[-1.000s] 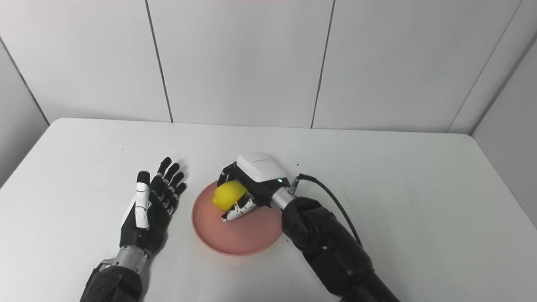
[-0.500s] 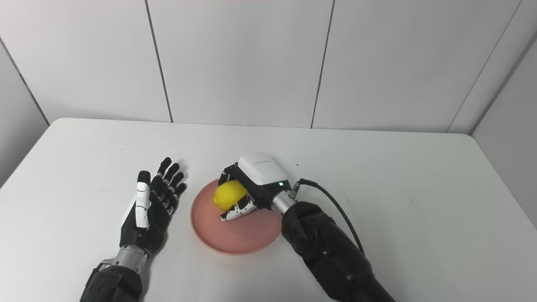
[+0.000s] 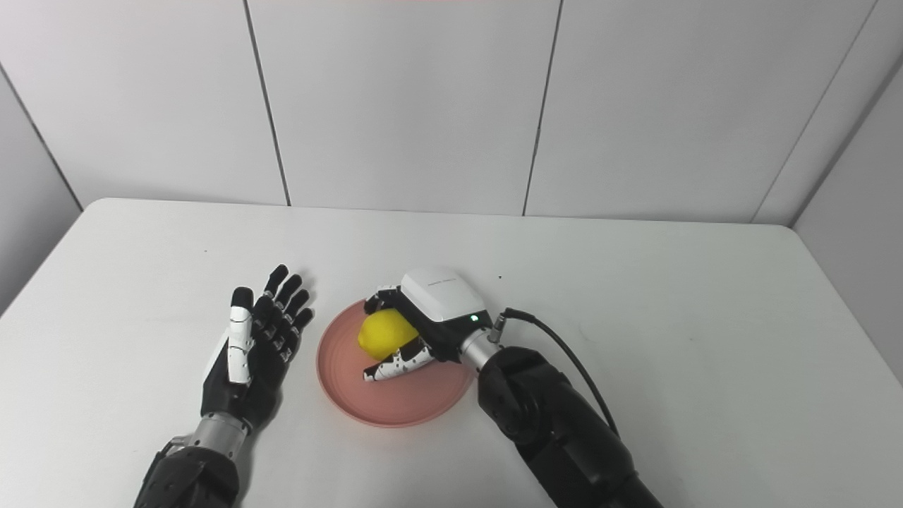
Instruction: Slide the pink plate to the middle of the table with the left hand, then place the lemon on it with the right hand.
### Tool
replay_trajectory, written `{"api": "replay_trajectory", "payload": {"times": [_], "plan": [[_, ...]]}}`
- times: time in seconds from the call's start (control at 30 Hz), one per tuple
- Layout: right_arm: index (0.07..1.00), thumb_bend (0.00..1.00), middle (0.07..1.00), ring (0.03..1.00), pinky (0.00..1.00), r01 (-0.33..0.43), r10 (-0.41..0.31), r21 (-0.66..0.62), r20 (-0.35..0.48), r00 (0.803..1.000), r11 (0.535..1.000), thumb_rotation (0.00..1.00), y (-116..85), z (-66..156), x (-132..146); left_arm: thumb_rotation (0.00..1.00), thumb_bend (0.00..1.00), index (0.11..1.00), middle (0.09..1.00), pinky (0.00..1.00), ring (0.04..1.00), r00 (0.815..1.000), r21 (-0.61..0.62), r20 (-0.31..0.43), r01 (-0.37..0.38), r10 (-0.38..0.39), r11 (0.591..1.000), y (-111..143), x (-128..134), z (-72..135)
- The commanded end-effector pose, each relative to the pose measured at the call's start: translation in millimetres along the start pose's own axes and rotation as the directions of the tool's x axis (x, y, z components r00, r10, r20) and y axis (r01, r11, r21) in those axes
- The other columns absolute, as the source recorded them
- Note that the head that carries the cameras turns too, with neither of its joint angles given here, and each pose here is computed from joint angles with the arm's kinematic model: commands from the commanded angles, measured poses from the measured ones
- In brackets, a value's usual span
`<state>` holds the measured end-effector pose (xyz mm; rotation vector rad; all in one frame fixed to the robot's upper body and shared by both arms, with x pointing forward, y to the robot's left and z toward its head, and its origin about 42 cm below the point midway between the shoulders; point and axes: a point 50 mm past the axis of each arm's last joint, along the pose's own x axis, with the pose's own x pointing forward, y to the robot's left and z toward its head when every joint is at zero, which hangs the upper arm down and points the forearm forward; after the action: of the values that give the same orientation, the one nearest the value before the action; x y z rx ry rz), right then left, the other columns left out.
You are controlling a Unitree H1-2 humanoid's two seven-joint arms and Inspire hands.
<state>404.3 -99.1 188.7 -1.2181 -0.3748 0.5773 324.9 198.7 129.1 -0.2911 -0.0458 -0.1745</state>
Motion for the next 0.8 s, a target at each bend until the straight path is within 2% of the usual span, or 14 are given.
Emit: {"api": "replay_trajectory", "payload": {"times": [0.0,0.1,0.2,0.37,0.43,0.47,0.5,0.77], "plan": [[0.702,0.98,0.616,0.527,0.43,0.018,-0.018,0.010,-0.015,1.000,1.000,0.53,-11,3,1,0.98,0.74,1.000,1.000,1.00,1.000,1.000,0.006,0.003,0.004,-0.004,1.000,1,0,3],[0.726,1.00,0.591,0.506,0.41,0.020,-0.020,0.019,-0.017,1.000,1.000,0.55,-12,4,0,0.98,0.74,1.000,1.000,1.00,1.000,1.000,0.007,0.004,0.004,-0.004,1.000,1,0,2],[0.749,1.00,0.641,0.546,0.45,0.026,-0.026,0.025,-0.012,1.000,0.999,0.57,-14,4,-1,0.98,0.75,1.000,1.000,1.00,1.000,1.000,0.007,0.003,0.002,-0.002,1.000,1,1,2],[0.767,1.00,0.636,0.543,0.45,0.040,-0.040,0.043,0.000,0.999,0.998,0.60,-19,7,-4,0.99,0.74,1.000,1.000,1.00,1.000,1.000,0.010,0.003,0.002,-0.002,1.000,-1,1,3],[0.774,1.00,0.663,0.563,0.46,0.046,-0.046,0.050,0.004,0.999,0.998,0.61,-21,8,-5,0.99,0.74,1.000,1.000,1.00,1.000,1.000,0.011,0.004,0.003,-0.003,1.000,0,1,3],[0.777,1.00,0.685,0.581,0.48,0.053,-0.054,0.053,0.008,0.999,0.997,0.62,-23,9,-6,0.99,0.74,1.000,1.000,1.00,0.998,1.000,0.010,0.004,0.003,-0.003,1.000,0,1,3],[0.777,1.00,0.730,0.634,0.53,0.061,-0.062,0.059,0.013,0.998,0.996,0.62,-25,10,-7,0.99,0.74,1.000,1.000,1.00,0.997,1.000,0.009,0.003,0.003,-0.003,1.000,0,1,3],[0.786,1.00,0.772,0.697,0.62,0.127,-0.133,0.112,0.050,0.990,0.986,0.59,-37,15,-12,1.00,0.74,1.000,1.000,1.00,0.996,1.000,0.015,0.003,0.004,-0.004,1.000,0,1,2]]}}
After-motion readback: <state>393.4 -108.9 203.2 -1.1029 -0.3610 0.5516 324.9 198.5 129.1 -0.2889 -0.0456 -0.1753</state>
